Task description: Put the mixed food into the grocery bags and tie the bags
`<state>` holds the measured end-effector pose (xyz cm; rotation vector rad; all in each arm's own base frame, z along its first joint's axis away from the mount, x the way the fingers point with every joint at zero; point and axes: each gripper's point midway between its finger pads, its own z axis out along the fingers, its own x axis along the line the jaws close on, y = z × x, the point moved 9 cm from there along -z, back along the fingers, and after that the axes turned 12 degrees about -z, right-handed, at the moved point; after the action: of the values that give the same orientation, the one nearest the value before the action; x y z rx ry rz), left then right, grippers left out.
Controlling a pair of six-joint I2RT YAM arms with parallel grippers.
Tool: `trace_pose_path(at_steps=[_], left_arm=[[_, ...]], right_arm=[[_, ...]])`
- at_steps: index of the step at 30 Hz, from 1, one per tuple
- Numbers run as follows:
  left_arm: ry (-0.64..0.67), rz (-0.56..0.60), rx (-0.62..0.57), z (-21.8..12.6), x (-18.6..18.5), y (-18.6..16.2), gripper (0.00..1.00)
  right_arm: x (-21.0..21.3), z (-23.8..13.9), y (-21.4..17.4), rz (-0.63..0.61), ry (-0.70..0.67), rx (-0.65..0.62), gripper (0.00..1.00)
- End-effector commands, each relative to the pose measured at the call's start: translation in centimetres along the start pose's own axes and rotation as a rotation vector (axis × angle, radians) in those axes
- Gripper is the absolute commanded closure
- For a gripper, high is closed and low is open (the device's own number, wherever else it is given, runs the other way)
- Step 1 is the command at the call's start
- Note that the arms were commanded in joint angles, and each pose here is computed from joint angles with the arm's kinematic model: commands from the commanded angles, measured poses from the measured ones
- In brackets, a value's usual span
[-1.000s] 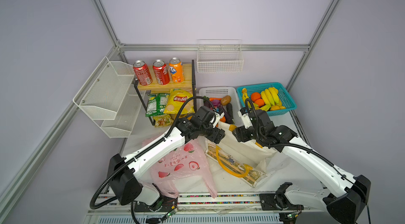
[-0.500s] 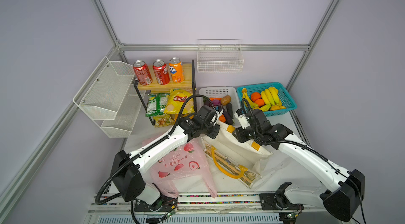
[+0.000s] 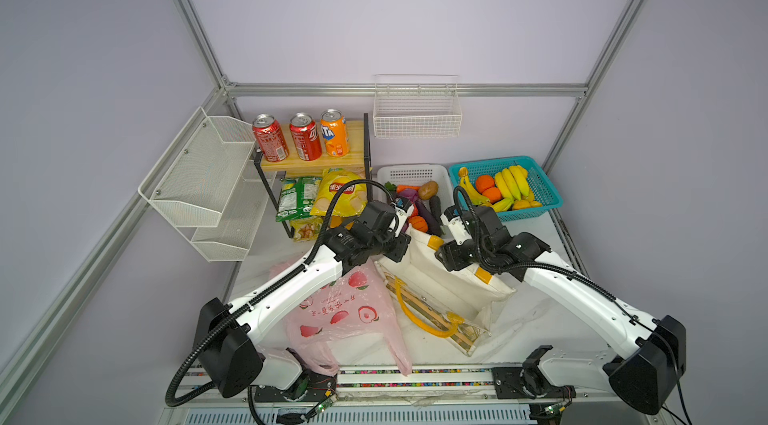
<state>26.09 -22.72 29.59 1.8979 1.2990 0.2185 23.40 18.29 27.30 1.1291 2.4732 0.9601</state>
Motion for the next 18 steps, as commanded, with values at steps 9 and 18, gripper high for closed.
trace_pose_path(at_steps=[9, 18], left_arm=[[0.036, 0.005, -0.045, -0.6, 0.3, 0.7, 1.00], [0.116, 0.005, -0.007, 0.4, 1.0, 0.6, 1.00]], right_arm=[[-1.1, -2.9, 0.7, 0.007, -0.257, 0.002, 0.89], [-1.1, -3.0, 0.8, -0.078, -0.469, -0.003, 0.92]])
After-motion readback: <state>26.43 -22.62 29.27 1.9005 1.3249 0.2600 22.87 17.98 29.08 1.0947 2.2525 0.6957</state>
